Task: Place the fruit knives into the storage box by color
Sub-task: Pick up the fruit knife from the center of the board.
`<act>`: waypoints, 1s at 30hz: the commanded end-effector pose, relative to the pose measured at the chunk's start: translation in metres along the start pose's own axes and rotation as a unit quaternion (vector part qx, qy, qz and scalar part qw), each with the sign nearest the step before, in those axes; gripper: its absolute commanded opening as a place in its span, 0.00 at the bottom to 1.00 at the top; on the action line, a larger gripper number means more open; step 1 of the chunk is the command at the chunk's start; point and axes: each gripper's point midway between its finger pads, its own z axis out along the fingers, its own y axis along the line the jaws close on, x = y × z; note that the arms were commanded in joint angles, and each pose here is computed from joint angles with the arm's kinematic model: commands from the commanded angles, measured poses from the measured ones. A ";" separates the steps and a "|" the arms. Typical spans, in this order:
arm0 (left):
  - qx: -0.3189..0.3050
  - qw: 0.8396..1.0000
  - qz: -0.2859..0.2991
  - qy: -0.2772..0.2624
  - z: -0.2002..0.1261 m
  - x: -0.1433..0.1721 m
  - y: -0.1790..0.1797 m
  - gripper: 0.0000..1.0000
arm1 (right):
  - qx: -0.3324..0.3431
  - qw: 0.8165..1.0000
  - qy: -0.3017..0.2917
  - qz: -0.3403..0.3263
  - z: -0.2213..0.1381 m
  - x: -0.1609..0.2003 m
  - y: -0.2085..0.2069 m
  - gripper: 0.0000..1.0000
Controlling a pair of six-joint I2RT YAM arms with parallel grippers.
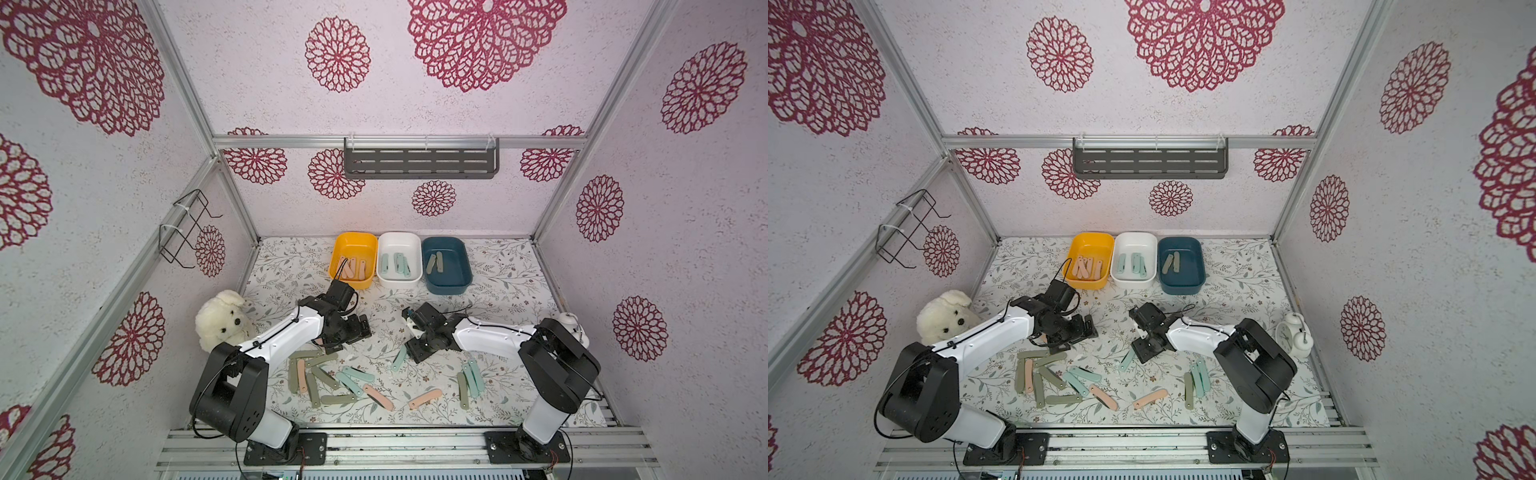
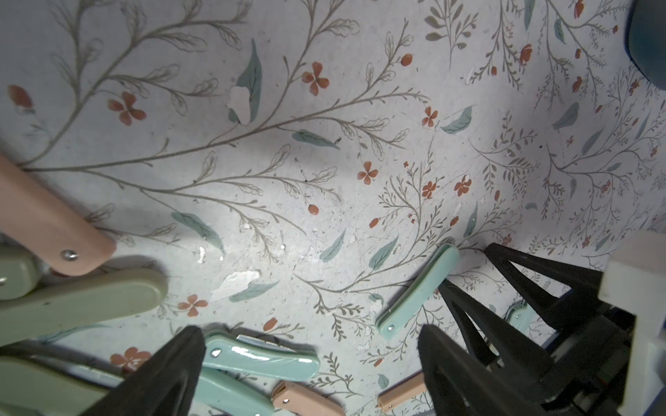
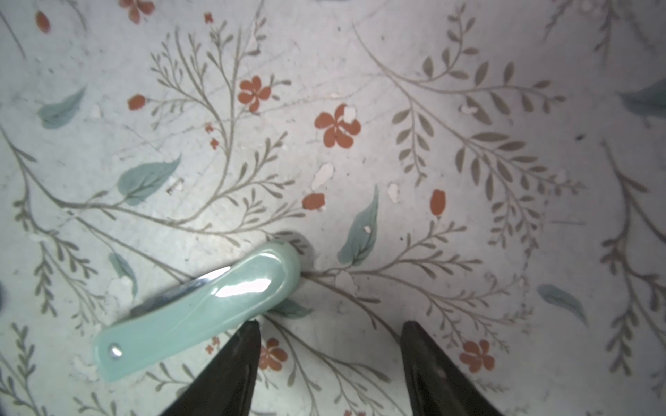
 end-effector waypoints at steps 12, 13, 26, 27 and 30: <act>0.004 1.000 0.003 -0.013 -0.002 -0.006 0.000 0.97 | -0.063 0.987 -0.024 0.144 -0.030 -0.032 0.028 0.53; -0.001 1.000 0.000 -0.018 -0.003 -0.009 0.002 0.97 | -0.069 0.983 -0.023 0.169 -0.030 -0.035 0.035 0.49; 0.001 1.000 -0.015 -0.027 -0.007 -0.020 0.015 0.97 | -0.003 0.974 0.004 0.225 -0.001 -0.040 0.052 0.43; 0.003 0.999 -0.016 -0.028 -0.007 -0.020 0.016 0.97 | 0.008 0.974 0.011 0.224 0.001 -0.037 0.049 0.43; 0.011 0.999 -0.016 -0.029 -0.007 -0.020 0.015 0.97 | 0.025 0.975 0.018 0.222 0.004 -0.033 0.045 0.44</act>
